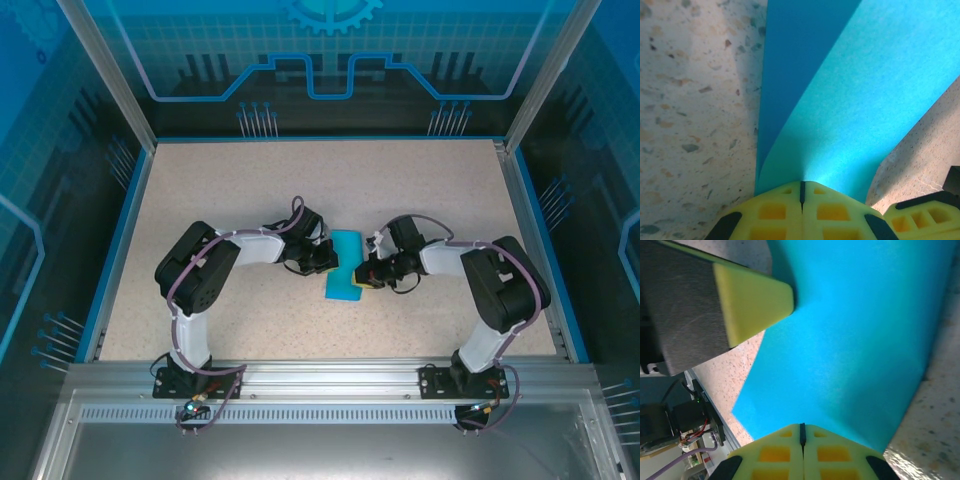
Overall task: Fold a paper plane with a square sheet of paper (pick it up from the middle)
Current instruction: Fold the square sheet of paper in half at the center of the table.
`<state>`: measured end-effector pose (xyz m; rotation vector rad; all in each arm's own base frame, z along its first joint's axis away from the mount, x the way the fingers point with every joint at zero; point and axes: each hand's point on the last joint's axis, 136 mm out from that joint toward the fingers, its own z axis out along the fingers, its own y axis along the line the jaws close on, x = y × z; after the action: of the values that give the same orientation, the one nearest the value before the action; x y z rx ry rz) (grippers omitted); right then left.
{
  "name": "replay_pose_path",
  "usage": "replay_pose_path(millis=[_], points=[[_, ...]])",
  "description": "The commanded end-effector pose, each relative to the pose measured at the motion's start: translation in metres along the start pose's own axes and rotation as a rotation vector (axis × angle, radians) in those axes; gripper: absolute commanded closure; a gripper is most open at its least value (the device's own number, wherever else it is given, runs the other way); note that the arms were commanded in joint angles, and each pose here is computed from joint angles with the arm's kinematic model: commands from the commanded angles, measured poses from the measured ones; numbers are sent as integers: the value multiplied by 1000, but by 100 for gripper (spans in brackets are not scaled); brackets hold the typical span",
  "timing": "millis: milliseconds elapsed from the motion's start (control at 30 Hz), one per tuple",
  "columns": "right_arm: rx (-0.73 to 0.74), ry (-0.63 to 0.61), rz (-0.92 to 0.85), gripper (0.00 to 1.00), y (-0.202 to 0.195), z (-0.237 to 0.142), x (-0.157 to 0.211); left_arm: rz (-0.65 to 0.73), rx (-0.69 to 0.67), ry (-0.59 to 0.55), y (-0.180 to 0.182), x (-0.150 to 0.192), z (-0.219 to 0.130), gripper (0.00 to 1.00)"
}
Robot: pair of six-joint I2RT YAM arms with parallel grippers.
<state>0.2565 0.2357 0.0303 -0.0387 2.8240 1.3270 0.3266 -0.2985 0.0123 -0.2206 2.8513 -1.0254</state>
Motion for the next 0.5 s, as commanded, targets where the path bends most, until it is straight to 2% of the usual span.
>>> replay_pose_path(millis=[0, 300, 467], points=[[-6, 35, 14, 94, -2, 3, 16, -61, -185, 59, 56, 21, 17, 100], [76, 117, 85, 96, -45, 19, 48, -57, -191, 67, 56, 21, 17, 100], [53, 102, 66, 95, -34, 12, 47, -60, -192, 68, 58, 23, 18, 100]])
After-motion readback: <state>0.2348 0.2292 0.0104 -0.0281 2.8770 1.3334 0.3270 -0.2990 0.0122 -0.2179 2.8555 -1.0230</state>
